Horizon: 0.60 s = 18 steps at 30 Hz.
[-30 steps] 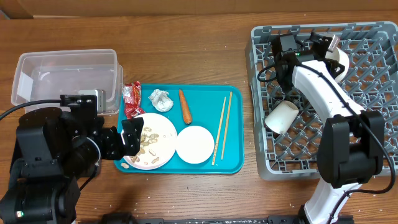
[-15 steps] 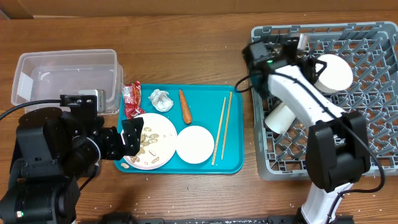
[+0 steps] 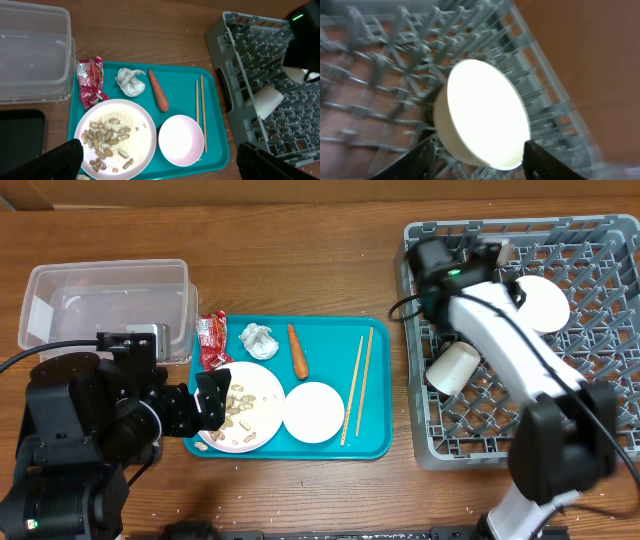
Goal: Sort waste into correct bins and load items into the dishwasher
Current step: 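Carry the white bowl with the right gripper into the rack's back corner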
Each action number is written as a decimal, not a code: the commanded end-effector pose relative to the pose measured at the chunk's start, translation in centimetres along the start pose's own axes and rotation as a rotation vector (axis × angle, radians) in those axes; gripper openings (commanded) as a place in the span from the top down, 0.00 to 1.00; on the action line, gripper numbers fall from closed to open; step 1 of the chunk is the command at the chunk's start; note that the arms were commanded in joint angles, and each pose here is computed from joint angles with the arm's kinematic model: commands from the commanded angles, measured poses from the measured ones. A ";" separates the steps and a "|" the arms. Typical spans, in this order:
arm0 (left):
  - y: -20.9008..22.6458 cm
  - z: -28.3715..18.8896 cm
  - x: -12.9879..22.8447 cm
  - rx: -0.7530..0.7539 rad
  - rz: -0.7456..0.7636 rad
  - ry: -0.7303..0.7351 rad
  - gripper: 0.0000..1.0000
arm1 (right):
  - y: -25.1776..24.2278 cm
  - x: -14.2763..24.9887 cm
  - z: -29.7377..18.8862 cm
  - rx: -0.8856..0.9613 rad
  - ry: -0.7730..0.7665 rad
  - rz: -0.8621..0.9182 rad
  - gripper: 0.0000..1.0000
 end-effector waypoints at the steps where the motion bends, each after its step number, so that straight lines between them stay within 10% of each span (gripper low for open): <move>1: 0.0 -0.3 -0.4 -0.009 0.028 -0.016 0.00 | -3.3 -4.7 -5.8 -0.430 -0.006 0.238 0.30; 18: 0.0 -0.3 -0.4 -0.009 0.028 -0.016 0.00 | -9.8 0.5 6.6 -0.802 0.562 0.514 0.34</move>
Point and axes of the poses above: each gripper's point midway between its finger pads, its own z axis out along the fingers, its own y axis along the line the jaws close on, x = y × z, the point moved 3 cm from there along -z, back along the fingers, and after that the axes turned 3 degrees about -z, right-handed, at the moved point
